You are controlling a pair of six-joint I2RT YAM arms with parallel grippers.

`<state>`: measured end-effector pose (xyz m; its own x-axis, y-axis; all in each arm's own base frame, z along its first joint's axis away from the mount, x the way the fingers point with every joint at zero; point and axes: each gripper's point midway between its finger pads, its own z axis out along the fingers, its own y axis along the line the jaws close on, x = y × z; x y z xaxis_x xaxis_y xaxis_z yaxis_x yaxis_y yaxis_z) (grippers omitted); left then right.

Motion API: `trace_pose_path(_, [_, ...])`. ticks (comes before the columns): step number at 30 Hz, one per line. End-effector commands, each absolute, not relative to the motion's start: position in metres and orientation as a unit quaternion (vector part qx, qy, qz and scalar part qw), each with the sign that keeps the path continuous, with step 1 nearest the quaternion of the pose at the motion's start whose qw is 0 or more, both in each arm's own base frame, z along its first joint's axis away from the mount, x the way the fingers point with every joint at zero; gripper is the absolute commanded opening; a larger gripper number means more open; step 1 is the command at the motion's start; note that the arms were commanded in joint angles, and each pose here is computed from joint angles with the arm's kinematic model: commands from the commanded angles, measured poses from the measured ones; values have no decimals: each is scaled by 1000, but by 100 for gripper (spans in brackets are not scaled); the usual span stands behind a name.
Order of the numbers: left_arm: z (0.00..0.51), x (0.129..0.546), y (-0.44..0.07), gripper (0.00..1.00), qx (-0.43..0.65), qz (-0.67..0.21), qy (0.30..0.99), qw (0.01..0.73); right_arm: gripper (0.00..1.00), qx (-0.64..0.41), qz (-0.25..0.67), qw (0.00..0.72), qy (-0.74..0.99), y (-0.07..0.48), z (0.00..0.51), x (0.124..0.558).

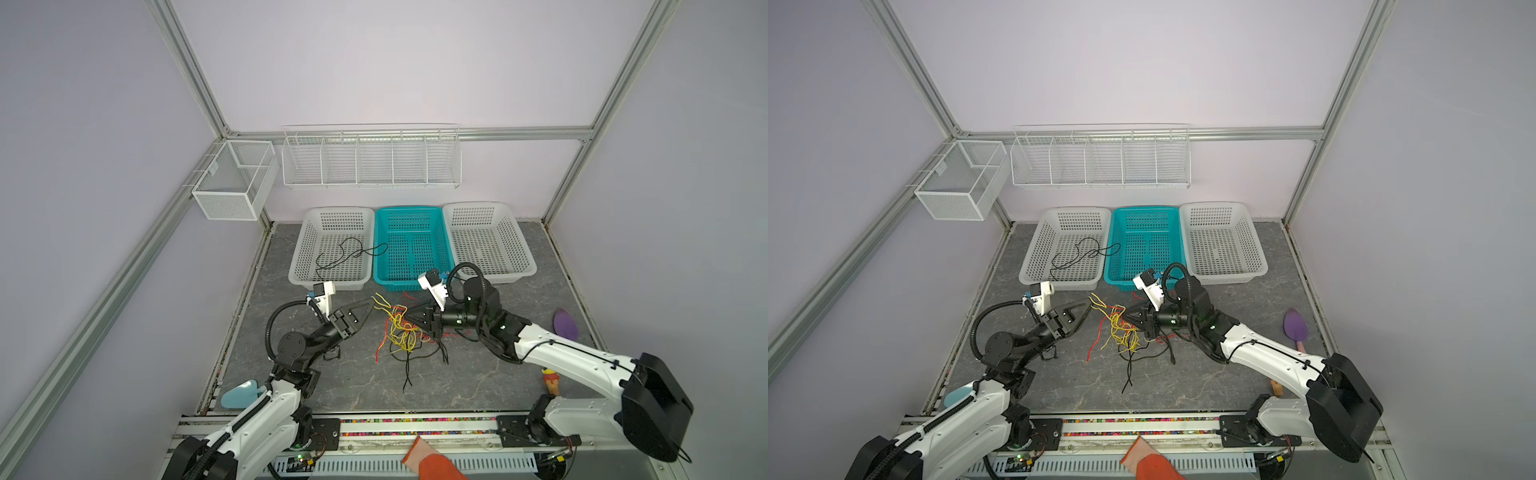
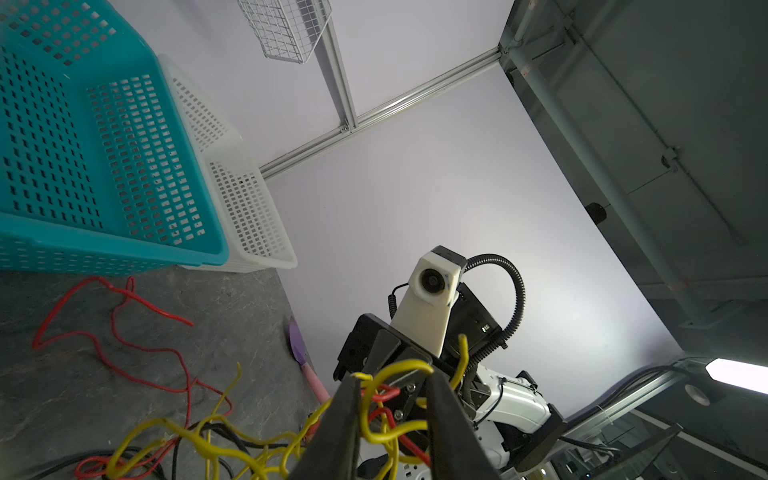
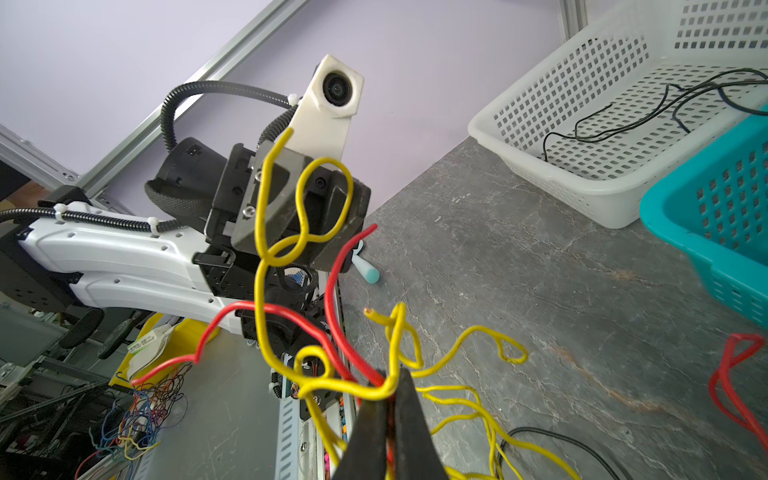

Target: Untangle the cables

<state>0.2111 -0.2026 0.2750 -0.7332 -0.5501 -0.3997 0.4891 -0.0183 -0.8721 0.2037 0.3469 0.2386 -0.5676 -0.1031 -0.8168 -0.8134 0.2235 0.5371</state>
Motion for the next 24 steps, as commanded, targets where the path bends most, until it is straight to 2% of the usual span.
trace_pose_path(1, [280,205,-202,25,-17,-720,589,368,7,-319,539,345,699,348,247,209])
trace_pose_path(9, [282,204,-202,12,-13,-720,588,368,7,-305,530,344,712,346,242,217])
trace_pose_path(13, [283,204,-202,0,-11,-719,588,369,7,-301,530,340,716,345,240,219])
trace_pose_path(21, [290,206,-196,0,-12,-697,595,399,7,-275,506,353,737,337,234,232])
trace_pose_path(24, [305,204,-194,0,1,-680,603,417,6,-237,458,366,775,324,220,251])
